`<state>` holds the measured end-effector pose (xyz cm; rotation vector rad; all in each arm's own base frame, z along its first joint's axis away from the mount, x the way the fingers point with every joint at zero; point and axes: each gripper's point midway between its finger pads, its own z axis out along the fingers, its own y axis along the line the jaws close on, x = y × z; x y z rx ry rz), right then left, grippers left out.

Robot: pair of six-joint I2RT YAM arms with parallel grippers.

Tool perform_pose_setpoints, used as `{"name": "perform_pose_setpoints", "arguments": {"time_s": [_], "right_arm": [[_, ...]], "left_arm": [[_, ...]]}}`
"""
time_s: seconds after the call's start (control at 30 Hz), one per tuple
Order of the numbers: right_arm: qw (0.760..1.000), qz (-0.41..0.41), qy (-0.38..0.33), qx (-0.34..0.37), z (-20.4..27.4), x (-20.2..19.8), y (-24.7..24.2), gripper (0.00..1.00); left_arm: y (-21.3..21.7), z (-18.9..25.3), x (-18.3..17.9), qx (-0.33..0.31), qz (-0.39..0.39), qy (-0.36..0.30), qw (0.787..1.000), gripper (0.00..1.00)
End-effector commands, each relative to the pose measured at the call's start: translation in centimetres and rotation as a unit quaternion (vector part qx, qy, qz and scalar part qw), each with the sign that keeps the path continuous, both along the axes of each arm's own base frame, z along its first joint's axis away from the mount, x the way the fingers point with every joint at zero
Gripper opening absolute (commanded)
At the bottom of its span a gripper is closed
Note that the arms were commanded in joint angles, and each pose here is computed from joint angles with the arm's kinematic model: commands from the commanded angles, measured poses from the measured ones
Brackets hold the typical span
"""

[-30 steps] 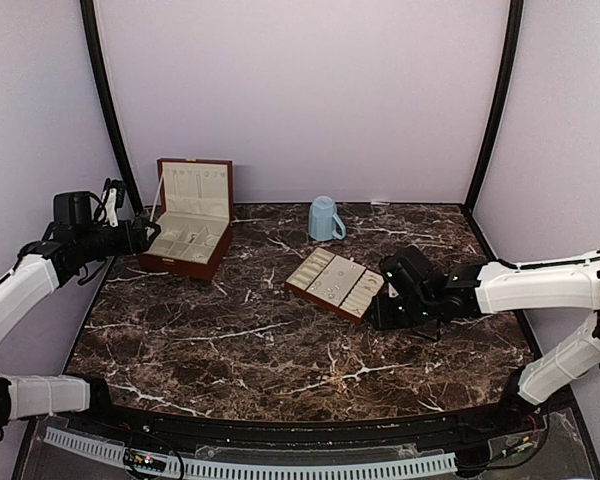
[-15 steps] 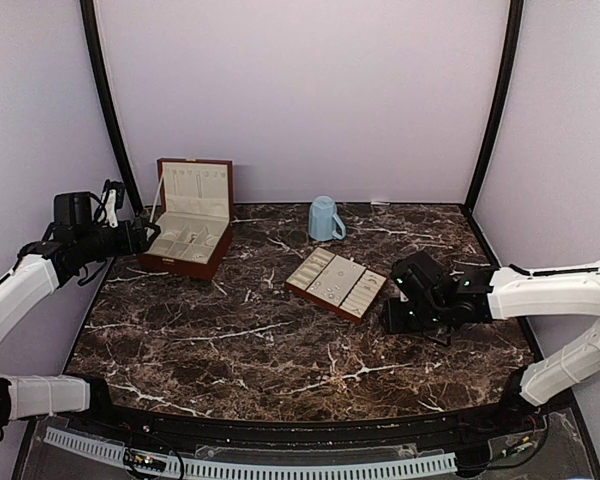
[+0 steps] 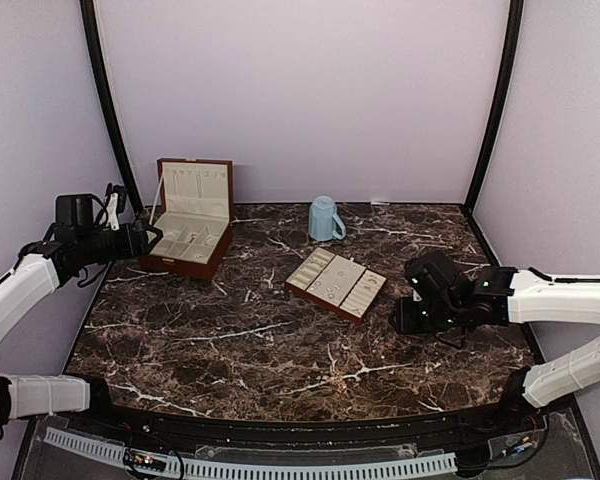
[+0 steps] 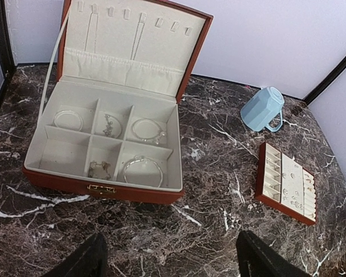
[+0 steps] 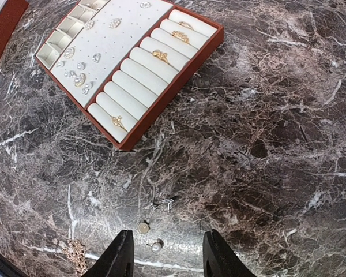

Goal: Organize the mixed jewelry
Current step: Pick up the earring from the center of the board.

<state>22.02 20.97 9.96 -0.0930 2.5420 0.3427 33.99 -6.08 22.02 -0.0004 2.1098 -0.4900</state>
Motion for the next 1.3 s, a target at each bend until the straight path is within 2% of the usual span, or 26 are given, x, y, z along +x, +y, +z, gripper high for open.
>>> {"name": "perform_pose_setpoints", "arguments": {"time_s": [0.0,0.37,0.7,1.27], "right_arm": [[1.000,0.000,0.010,0.010,-0.6,-0.6,0.1,0.43],[0.998,0.007,0.044,-0.043,-3.5,-0.4,0.4,0.39],[0.997,0.039,0.056,-0.046,-4.6,-0.1,2.4,0.37],[0.994,0.042,0.048,-0.087,-6.1,0.3,3.2,0.30]], "left_arm": [[-0.6,-0.1,-0.4,-0.020,-0.014,0.016,1.000,0.79],[-1.5,-0.7,-0.6,-0.018,-0.026,0.028,0.999,0.79],[-2.0,-1.1,-0.6,-0.019,-0.034,0.036,0.999,0.79],[-2.3,-1.0,-0.8,-0.016,-0.038,0.035,0.999,0.79]]}}
